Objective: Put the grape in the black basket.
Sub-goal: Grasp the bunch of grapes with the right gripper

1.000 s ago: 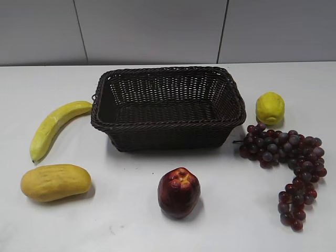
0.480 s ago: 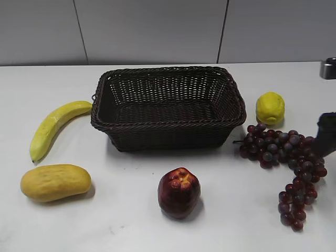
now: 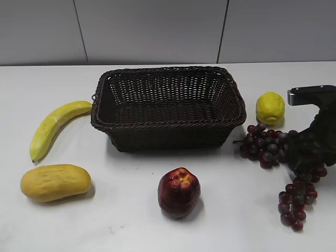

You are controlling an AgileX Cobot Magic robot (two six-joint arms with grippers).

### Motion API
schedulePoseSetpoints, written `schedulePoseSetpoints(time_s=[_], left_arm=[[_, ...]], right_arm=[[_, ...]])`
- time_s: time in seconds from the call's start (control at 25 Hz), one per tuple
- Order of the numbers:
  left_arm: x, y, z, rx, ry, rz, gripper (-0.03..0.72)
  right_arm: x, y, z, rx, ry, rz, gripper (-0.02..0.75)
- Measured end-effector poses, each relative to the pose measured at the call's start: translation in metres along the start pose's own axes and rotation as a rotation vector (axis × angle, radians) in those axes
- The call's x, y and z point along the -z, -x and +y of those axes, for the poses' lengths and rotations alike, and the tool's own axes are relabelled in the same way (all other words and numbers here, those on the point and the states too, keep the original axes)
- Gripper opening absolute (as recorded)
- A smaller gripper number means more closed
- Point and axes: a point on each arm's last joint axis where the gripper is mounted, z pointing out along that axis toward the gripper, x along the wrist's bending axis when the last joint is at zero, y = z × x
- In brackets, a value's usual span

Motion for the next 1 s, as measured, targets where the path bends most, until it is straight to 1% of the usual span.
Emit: schedulePoseSetpoints(time_s=[0.12, 0.28, 0.4, 0.44, 0.52, 0.6, 0.64, 0.68, 0.8, 1.0], left_arm=[[0.000, 0.000, 0.000, 0.000, 0.000, 0.000, 0.217], [0.000, 0.000, 0.000, 0.000, 0.000, 0.000, 0.217], [0.000, 0.000, 0.000, 0.000, 0.000, 0.000, 0.217], [0.000, 0.000, 0.000, 0.000, 0.000, 0.000, 0.217], [0.000, 0.000, 0.000, 0.000, 0.000, 0.000, 0.217], [0.000, 0.000, 0.000, 0.000, 0.000, 0.000, 0.217], [0.000, 0.000, 0.000, 0.000, 0.000, 0.000, 0.217], [0.000, 0.000, 0.000, 0.000, 0.000, 0.000, 0.217], [0.000, 0.000, 0.000, 0.000, 0.000, 0.000, 0.217], [0.000, 0.000, 0.000, 0.000, 0.000, 0.000, 0.217]], right_arm=[[-0.011, 0.001, 0.001, -0.007, -0.002, -0.004, 0.598], [-0.017, 0.001, 0.005, -0.010, 0.028, -0.005, 0.594], [-0.024, 0.001, 0.005, -0.009, 0.021, -0.007, 0.585], [-0.026, 0.001, 0.005, -0.010, 0.016, -0.007, 0.568], [-0.027, 0.001, 0.004, -0.010, 0.012, -0.008, 0.500], [-0.027, 0.001, 0.004, -0.010, 0.010, -0.008, 0.377], [-0.027, 0.001, 0.004, -0.008, 0.012, -0.009, 0.282], [-0.026, 0.002, 0.004, -0.002, 0.014, -0.012, 0.267], [-0.018, 0.003, 0.006, 0.031, 0.022, -0.030, 0.267], [0.018, 0.006, 0.012, 0.090, 0.074, -0.072, 0.267]])
